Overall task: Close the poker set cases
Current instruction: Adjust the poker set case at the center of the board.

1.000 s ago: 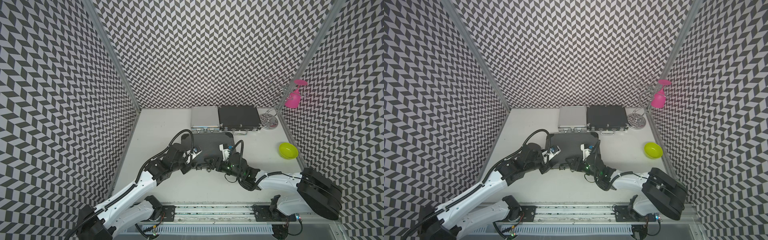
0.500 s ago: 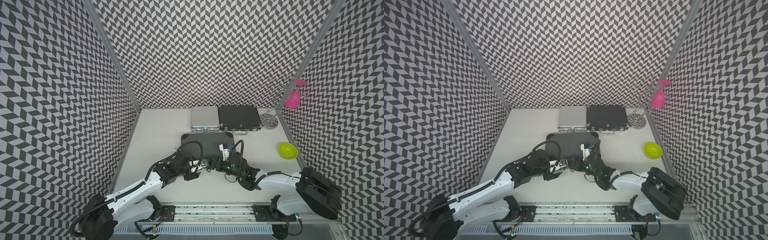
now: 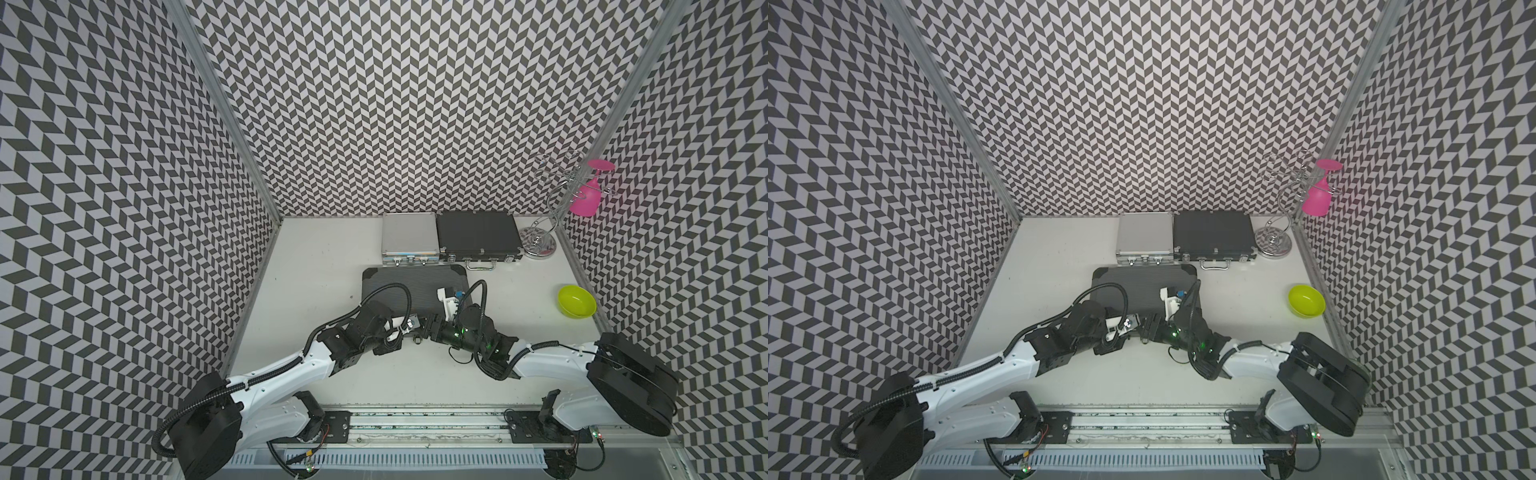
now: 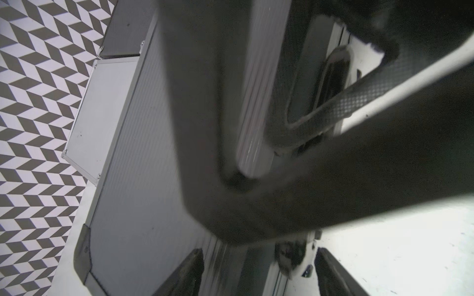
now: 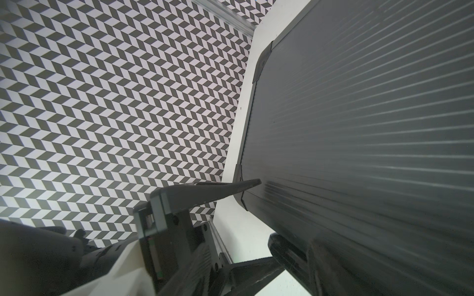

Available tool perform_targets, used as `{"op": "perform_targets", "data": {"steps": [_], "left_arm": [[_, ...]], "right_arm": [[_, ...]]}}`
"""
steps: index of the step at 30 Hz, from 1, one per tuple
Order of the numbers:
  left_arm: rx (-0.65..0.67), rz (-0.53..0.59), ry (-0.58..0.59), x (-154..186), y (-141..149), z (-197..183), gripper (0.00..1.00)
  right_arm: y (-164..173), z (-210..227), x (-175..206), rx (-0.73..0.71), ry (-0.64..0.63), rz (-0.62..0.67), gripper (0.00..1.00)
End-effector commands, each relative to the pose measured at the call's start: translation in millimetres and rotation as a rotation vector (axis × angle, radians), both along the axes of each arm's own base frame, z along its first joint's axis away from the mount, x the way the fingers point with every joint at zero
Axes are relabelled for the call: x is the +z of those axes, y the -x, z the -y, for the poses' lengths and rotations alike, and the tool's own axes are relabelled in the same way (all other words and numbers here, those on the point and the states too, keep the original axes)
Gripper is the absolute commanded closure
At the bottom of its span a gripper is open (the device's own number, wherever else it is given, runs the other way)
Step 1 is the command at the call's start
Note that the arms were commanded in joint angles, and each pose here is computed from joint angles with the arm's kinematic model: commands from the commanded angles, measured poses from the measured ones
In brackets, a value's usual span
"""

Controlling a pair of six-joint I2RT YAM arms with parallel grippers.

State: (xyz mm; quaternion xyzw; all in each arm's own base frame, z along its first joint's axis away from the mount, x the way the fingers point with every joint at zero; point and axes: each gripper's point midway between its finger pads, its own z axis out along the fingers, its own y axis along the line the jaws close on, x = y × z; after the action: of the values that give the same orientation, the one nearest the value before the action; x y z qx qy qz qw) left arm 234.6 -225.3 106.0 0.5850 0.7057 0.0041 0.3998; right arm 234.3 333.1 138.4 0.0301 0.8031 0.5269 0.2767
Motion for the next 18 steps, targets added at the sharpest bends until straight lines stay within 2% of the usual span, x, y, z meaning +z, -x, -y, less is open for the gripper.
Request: {"op": "perform_targets", "data": {"steps": [1,4,12,18], "left_arm": [[0.026,0.053,-0.02,0,-11,-1,0.31],[0.04,0.03,-0.045,-7,-12,-2,0.4],[0.031,-0.011,-0.039,-14,-7,1,0.5],[0.039,-0.023,-0.044,-16,-8,1,0.52]], "right_arm": [[8,34,-75,-0.065,0.216,-0.163,0.38],[8,36,-75,-0.067,0.215,-0.165,0.38],[12,43,-72,-0.066,0.234,-0.171,0.38],[33,56,-74,0.001,0.306,-0.195,0.39]]}}
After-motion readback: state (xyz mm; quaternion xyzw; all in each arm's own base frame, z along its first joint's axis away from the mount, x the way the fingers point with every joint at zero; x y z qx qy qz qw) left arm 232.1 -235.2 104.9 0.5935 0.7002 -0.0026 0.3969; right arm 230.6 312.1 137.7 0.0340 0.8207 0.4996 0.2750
